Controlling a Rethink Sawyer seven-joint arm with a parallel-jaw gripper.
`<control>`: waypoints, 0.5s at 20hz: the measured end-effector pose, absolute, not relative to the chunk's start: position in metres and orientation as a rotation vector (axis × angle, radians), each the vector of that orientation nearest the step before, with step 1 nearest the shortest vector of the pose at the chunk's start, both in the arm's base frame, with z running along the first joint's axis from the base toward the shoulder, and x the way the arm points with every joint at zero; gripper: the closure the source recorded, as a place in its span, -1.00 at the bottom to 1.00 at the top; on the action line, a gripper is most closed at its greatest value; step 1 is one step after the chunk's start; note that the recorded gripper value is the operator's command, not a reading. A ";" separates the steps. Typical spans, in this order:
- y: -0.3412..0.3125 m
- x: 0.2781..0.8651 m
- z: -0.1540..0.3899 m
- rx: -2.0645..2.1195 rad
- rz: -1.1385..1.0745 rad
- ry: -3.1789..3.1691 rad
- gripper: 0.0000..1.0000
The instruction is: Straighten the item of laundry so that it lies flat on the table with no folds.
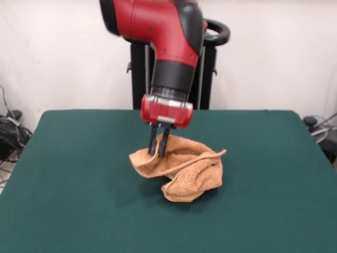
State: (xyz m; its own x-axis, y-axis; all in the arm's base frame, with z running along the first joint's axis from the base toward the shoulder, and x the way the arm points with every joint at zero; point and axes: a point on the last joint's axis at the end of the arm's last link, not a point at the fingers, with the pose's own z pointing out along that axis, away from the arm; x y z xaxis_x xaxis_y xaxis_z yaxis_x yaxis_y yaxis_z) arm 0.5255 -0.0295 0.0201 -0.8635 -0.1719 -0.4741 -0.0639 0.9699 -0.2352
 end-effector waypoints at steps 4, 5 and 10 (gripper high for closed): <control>-0.021 0.514 0.055 -0.166 -0.293 2.649 1.00; -0.020 0.512 0.059 -0.163 -0.294 2.654 1.00; -0.021 0.494 0.104 -0.132 -0.319 2.717 1.00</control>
